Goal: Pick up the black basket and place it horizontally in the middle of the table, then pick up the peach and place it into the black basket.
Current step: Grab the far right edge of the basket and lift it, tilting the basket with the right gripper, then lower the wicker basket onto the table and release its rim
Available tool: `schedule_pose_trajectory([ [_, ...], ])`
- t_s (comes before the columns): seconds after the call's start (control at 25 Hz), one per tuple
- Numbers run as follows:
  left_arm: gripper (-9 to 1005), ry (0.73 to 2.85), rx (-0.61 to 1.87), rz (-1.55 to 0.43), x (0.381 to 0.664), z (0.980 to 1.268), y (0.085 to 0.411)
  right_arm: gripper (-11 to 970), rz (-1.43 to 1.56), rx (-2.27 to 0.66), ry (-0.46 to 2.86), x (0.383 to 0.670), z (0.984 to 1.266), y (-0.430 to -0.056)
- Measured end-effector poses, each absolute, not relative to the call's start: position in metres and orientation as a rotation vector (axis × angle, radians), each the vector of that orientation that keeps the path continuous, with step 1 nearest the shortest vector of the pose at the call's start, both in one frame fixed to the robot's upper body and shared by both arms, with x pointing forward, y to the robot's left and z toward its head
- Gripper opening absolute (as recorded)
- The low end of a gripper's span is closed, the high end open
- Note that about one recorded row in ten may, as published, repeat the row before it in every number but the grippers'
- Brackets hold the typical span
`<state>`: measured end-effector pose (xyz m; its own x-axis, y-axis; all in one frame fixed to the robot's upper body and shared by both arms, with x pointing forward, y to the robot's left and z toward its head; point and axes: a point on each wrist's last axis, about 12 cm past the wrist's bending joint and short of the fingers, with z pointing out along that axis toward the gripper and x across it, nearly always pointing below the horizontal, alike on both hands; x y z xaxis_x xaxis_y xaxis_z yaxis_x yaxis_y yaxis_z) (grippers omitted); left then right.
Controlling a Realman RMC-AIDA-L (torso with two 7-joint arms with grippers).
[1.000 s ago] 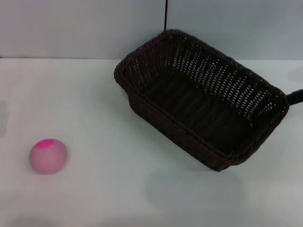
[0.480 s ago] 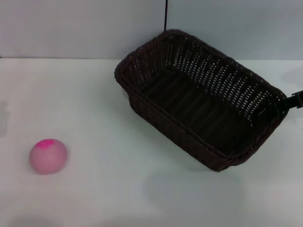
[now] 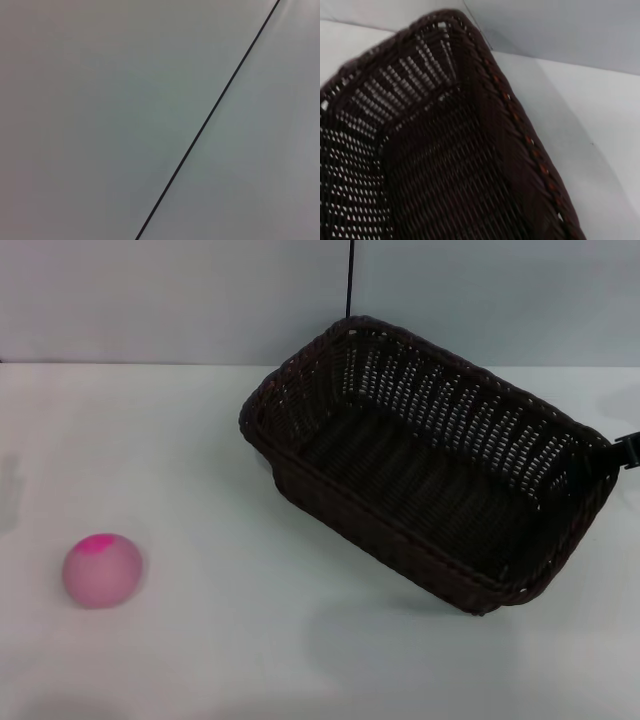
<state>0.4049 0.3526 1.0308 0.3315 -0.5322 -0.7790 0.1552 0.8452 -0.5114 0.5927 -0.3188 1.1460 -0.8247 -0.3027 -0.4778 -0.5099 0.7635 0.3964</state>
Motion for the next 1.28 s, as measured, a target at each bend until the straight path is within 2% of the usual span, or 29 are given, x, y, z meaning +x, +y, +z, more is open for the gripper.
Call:
schedule_pose_trajectory([
  [0.4, 686, 1.154, -0.38, -0.46, 0.403, 1.03, 0.353, 275, 0.81, -0.589, 2.47, 0.587, 1.145, -0.325],
  [0.6, 687, 1.149, -0.377, -0.465, 0.405, 1.031, 0.352, 192, 0.843, -0.592, 2.454, 0.585, 1.139, -0.323],
  [0.84, 686, 1.145, -0.374, -0.468, 0.406, 1.032, 0.352, 191, 0.858, -0.599, 2.425, 0.586, 1.139, -0.322],
  [1.28, 687, 1.144, -0.371, -0.474, 0.409, 1.033, 0.351, 192, 0.939, -0.698, 2.131, 0.582, 1.146, -0.315],
])
